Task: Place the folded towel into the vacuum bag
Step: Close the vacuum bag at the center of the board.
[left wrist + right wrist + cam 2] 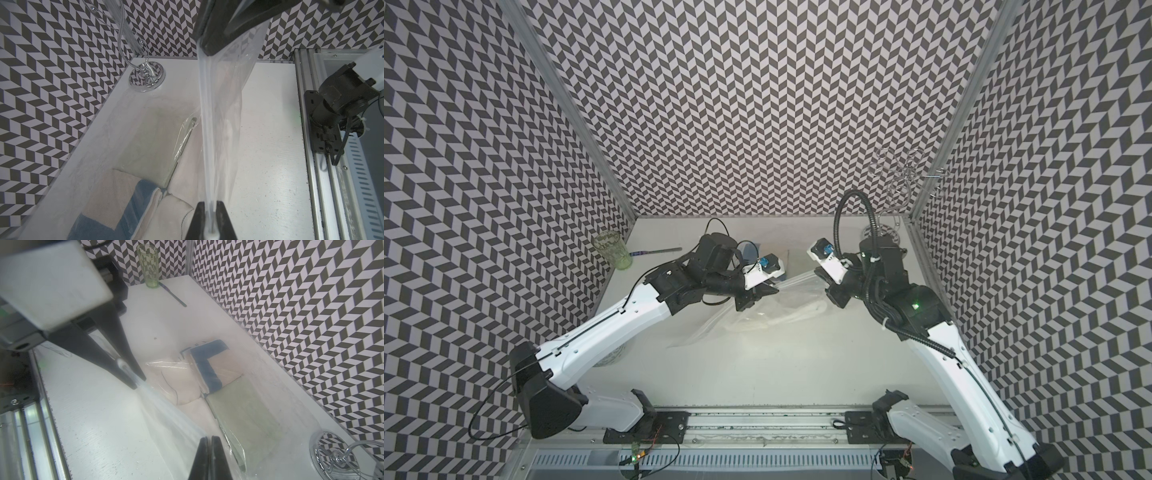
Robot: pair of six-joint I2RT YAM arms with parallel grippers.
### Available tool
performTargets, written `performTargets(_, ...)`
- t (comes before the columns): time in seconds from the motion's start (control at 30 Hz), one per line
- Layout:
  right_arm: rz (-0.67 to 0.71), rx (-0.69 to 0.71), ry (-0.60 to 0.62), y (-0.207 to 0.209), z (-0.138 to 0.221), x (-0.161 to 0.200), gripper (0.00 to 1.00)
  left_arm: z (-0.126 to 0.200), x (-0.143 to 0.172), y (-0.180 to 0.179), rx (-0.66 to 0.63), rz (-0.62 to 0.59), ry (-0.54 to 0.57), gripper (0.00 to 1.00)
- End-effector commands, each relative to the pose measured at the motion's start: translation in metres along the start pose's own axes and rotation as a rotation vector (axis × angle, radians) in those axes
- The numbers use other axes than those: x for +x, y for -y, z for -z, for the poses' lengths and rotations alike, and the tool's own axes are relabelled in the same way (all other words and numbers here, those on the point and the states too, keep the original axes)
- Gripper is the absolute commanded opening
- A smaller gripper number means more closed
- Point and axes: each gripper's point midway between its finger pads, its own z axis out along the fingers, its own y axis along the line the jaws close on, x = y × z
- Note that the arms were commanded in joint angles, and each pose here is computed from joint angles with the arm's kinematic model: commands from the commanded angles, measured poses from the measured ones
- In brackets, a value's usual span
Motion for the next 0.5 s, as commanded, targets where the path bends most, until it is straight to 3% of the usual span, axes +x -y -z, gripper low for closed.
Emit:
performTargets(0.0,0.041,0.436,-0.110,0.076,0.029,0.019,0.00,0.013,0.051,0.005,0.015,0.109,-0.213,0.04)
performTargets(0.13,0.010,0.605,-0.136,0.107,0.044,0.025,0.00,0.010,0.056,0.016,0.044,0.110,-0.219,0.04)
performTargets(0.33,-0.019,0.695,-0.140,0.129,0.054,0.020,0.00,0.002,0.065,0.024,0.065,0.111,-0.237,0.04)
performTargets(0.47,-0.019,0.755,-0.211,0.138,0.058,0.038,0.00,0.003,0.071,0.025,0.052,0.109,-0.238,0.04)
